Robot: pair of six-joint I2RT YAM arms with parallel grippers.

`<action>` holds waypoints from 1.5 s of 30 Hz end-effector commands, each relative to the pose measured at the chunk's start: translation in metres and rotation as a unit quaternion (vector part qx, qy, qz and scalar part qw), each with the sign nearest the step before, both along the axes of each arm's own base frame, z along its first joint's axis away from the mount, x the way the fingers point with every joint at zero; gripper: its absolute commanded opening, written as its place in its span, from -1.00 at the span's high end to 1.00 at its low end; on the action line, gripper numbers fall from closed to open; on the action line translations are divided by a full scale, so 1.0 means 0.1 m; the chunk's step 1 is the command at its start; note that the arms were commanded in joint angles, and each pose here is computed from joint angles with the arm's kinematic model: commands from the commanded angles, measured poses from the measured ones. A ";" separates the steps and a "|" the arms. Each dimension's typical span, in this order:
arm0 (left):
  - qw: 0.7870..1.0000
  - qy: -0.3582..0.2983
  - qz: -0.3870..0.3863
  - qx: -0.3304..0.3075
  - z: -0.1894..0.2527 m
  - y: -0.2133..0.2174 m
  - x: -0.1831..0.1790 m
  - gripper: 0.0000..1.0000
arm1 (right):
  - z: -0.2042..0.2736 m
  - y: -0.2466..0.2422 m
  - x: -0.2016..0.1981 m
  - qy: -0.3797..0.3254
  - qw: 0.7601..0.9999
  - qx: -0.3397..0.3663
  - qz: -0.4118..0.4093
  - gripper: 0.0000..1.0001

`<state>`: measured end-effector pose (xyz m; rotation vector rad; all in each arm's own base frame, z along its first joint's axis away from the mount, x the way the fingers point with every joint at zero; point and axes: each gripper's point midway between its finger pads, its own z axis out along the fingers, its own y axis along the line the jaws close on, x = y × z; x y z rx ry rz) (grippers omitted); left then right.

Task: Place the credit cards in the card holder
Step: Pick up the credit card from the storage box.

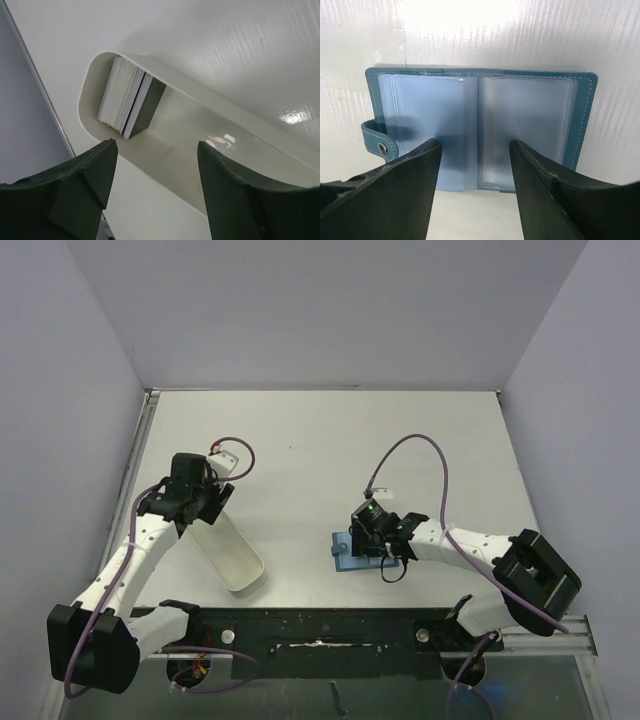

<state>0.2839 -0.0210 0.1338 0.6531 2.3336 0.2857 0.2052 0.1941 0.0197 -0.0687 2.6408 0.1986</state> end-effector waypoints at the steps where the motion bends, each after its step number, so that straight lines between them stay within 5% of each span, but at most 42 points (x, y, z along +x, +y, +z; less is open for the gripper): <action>1: 1.000 -0.013 0.014 0.025 0.05 0.21 0.15 -0.26 | 0.02 -0.07 0.02 -0.003 1.000 -0.001 0.003 -0.16; 45: 0.995 -0.005 -0.006 0.102 -0.51 0.45 0.50 0.00 | 0.08 -0.04 -0.03 -0.013 0.999 0.038 0.018 -0.14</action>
